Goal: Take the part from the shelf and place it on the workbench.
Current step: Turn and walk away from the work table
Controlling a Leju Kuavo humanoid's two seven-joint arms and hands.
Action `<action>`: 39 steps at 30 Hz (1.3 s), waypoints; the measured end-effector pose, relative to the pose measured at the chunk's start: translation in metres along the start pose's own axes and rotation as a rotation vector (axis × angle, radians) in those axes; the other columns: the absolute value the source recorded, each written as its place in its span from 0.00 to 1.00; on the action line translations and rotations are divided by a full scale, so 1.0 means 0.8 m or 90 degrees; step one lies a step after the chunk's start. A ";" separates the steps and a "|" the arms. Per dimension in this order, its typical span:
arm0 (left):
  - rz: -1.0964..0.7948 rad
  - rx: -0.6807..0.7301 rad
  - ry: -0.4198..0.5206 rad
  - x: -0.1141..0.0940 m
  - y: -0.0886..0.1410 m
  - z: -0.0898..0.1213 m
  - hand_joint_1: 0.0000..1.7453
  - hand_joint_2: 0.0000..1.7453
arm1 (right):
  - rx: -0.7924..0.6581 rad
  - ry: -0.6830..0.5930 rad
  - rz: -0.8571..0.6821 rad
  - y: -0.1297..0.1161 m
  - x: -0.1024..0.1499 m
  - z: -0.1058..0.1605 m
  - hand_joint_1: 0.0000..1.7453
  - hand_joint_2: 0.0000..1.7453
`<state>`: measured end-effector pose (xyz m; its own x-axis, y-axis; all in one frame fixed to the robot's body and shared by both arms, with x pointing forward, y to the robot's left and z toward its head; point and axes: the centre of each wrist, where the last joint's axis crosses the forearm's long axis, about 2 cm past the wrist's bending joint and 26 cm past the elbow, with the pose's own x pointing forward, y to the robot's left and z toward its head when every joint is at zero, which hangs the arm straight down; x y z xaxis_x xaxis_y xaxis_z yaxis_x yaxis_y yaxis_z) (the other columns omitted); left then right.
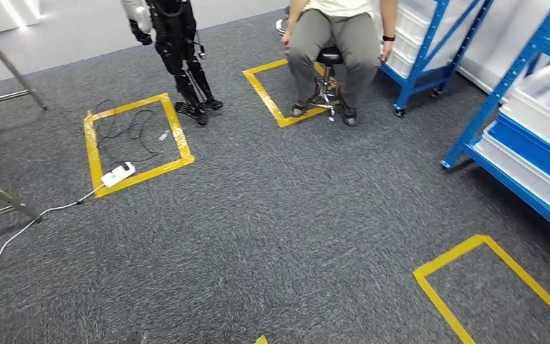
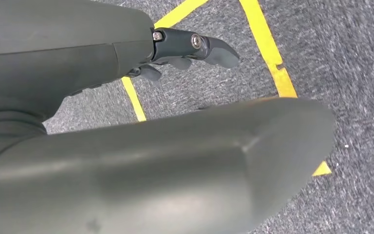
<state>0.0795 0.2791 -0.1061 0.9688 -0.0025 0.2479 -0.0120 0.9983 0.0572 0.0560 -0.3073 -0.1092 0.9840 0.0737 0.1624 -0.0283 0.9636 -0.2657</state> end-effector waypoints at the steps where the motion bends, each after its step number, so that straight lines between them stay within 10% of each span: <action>1: 0.000 0.000 0.000 0.000 0.000 0.000 0.00 0.00 | 0.000 0.000 0.000 0.000 0.000 0.000 0.00 1.00; 39: 0.003 -0.002 0.003 -0.001 -0.006 0.001 0.00 0.00 | -0.006 0.012 0.014 -0.002 -0.001 0.000 0.00 1.00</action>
<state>0.0784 0.2745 -0.1061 0.9700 0.0026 0.2432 -0.0160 0.9985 0.0533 0.0557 -0.3089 -0.1092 0.9864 0.0892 0.1380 -0.0480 0.9596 -0.2772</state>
